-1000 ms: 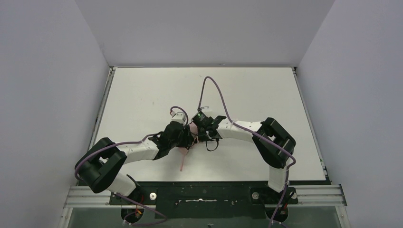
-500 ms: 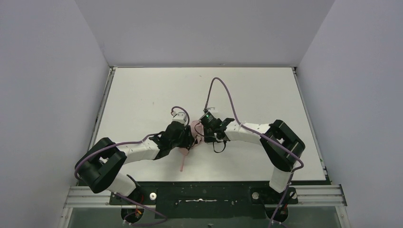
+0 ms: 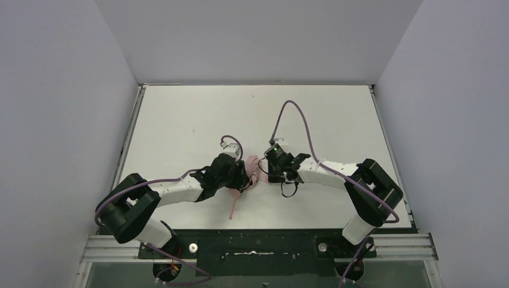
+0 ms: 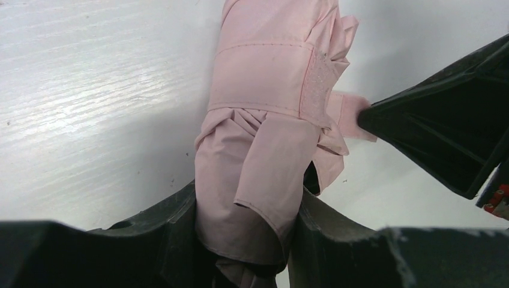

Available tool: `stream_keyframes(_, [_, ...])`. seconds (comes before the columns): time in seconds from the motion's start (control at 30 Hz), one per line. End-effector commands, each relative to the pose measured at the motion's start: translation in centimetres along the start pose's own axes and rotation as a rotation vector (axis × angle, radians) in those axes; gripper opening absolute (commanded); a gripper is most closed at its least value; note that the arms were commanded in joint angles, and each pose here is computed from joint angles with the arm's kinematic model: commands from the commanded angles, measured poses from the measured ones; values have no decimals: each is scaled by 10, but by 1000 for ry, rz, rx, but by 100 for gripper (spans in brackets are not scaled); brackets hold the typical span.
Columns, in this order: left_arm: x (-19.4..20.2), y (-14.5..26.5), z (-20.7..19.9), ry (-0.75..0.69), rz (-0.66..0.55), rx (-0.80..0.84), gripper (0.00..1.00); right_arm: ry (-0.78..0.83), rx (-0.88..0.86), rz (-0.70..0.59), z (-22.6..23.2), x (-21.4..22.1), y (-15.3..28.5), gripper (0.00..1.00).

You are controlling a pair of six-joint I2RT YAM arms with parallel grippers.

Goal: Put away the umbrella

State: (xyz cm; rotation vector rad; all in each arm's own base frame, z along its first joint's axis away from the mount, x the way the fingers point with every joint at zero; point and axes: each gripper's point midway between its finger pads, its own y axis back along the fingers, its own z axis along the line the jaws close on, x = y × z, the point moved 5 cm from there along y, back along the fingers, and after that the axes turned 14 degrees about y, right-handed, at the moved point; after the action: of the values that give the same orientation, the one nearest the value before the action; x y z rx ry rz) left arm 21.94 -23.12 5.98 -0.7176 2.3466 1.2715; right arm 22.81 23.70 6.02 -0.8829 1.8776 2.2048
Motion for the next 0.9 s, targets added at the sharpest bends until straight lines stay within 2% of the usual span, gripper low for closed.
stream_keyframes(0.0, [6,5,47,-56,3,-239,0,0,77,54,-33,23,19,0])
stream_keyframes(0.37, [9,1,47,-94,21,-231,0,-161,-139,-151,-22,-12,55,0])
stream_keyframes(0.87, [19,-6,37,-179,62,-247,0,-303,-472,-404,-2,-72,91,0])
